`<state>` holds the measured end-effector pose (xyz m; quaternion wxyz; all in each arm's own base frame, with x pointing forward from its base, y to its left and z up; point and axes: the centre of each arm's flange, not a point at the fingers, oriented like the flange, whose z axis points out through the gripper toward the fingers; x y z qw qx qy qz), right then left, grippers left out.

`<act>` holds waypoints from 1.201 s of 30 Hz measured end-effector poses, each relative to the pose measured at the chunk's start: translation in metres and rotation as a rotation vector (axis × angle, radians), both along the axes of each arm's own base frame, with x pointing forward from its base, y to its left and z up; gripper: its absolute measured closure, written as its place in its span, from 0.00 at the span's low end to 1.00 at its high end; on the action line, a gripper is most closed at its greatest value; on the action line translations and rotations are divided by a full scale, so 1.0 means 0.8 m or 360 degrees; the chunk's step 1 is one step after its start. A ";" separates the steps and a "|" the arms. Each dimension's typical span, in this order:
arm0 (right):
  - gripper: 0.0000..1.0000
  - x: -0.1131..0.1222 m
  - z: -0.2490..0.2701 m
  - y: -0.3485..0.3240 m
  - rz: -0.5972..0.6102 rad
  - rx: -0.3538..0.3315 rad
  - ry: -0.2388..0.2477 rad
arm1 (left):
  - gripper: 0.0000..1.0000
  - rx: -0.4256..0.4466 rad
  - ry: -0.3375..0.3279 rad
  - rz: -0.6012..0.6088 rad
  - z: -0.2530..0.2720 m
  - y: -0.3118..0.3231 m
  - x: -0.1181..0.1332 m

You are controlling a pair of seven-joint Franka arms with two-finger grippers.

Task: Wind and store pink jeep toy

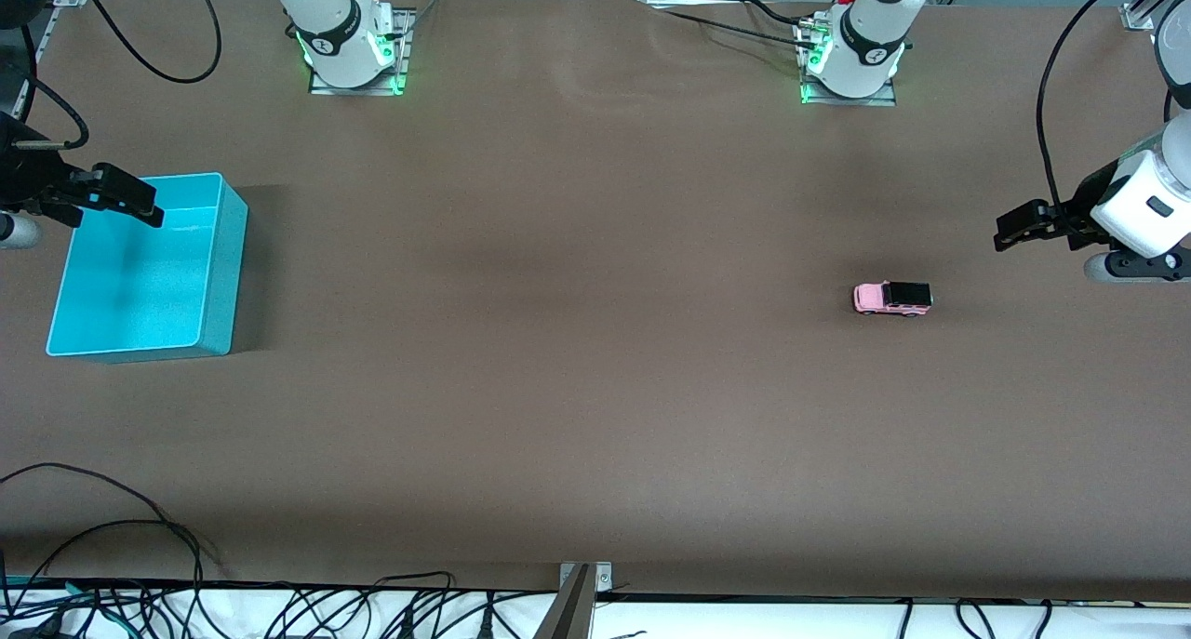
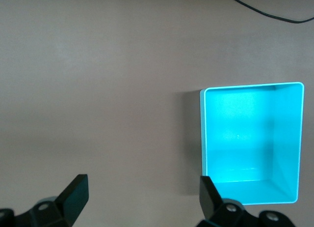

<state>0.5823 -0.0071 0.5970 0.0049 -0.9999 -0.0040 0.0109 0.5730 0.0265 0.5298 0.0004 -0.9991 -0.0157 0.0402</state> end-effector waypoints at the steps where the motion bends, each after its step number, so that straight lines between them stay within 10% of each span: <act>1: 0.00 0.000 0.000 0.000 0.0000 0.0000 0.0000 | 0.00 0.0000 0.0000 0.0000 0.000 0.000 0.000; 17: 0.00 0.000 0.000 0.000 0.0000 0.0000 0.0001 | 0.00 0.0005 0.0012 0.0064 -0.005 0.002 0.001; 36: 0.00 0.000 0.000 0.000 0.0000 0.0000 0.0001 | 0.00 0.0128 0.0143 0.1008 -0.066 0.001 0.019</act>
